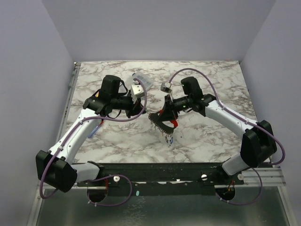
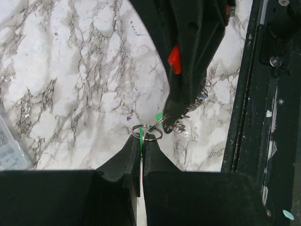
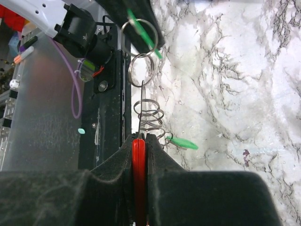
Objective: Remove the keys from the keyring
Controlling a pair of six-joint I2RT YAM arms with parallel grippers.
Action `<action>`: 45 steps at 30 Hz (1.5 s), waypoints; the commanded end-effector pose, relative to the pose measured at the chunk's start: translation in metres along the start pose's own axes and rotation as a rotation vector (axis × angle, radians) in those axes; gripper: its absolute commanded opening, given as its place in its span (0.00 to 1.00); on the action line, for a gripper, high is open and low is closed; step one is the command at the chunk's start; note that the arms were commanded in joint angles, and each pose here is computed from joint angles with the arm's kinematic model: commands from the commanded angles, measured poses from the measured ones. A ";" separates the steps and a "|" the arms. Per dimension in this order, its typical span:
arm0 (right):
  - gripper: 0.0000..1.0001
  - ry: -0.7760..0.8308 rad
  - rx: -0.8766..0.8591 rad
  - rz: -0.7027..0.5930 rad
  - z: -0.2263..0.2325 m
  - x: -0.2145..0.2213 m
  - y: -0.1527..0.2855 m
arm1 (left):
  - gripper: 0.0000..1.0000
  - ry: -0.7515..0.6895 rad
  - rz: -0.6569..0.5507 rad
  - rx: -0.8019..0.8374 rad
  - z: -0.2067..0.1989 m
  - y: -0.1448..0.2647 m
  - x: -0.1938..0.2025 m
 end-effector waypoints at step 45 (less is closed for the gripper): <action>0.48 0.202 -0.048 -0.113 0.031 -0.003 0.027 | 0.00 -0.612 0.290 0.018 -0.028 -0.033 -0.066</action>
Point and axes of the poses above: each gripper's point midway between its finger pads, its own y axis back along the fingers, its own z axis along the line the jaws close on, x = y × z, the point moved 8 cm from there along y, back along the fingers, and after that the axes turned 14 degrees about -y, right-handed, at the moved point
